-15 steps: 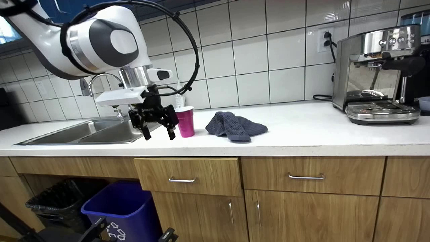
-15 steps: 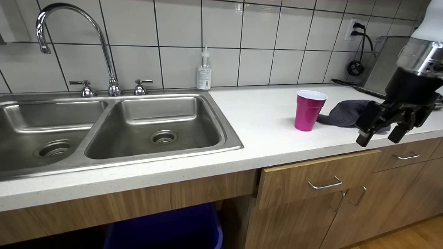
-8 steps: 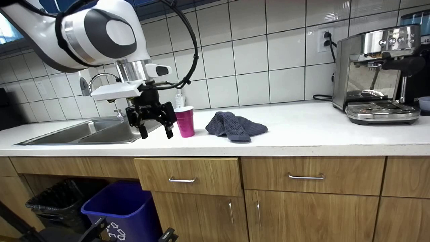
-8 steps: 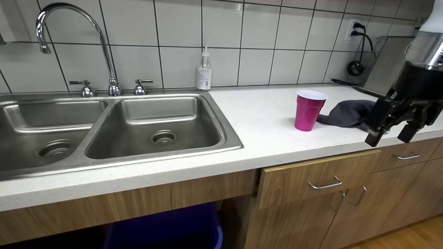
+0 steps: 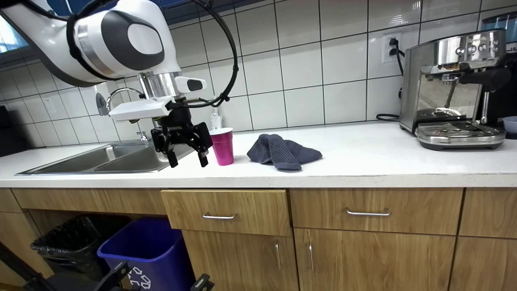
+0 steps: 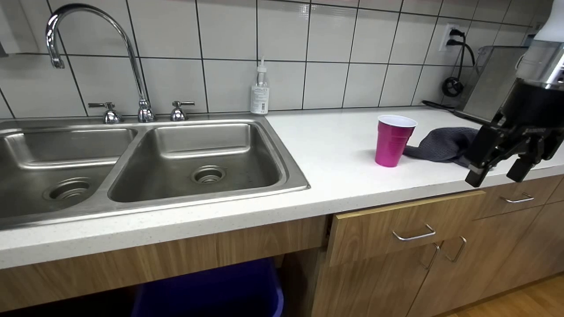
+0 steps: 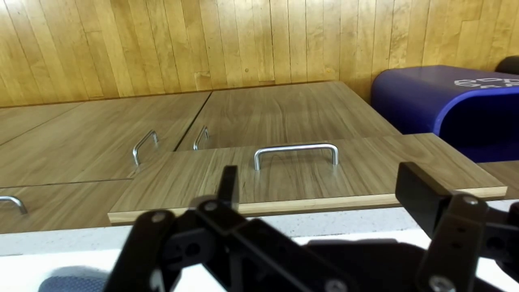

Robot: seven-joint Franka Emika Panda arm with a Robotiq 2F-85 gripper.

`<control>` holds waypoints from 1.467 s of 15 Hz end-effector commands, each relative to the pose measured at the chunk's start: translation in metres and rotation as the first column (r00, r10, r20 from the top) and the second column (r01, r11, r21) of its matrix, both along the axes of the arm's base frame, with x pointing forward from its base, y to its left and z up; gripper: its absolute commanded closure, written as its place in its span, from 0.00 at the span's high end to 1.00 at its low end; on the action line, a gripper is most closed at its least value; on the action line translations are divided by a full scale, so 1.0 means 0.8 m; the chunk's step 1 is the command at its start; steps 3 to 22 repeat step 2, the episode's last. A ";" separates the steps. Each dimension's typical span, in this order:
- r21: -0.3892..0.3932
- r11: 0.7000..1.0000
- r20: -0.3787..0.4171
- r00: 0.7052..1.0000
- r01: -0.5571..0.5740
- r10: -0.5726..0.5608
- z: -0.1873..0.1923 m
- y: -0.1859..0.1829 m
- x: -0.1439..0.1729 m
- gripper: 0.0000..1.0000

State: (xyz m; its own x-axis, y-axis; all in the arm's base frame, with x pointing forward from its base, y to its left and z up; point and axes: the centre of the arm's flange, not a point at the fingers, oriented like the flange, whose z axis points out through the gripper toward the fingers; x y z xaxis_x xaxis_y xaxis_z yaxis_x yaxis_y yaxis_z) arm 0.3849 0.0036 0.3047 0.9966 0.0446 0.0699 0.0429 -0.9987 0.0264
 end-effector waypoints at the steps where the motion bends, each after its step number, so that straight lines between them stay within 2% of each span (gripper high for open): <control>1: 0.000 1.000 0.000 1.000 0.000 0.000 0.000 0.000 0.000 1.00; 22: 0.000 1.000 0.000 1.000 0.000 0.000 0.000 0.000 0.000 1.00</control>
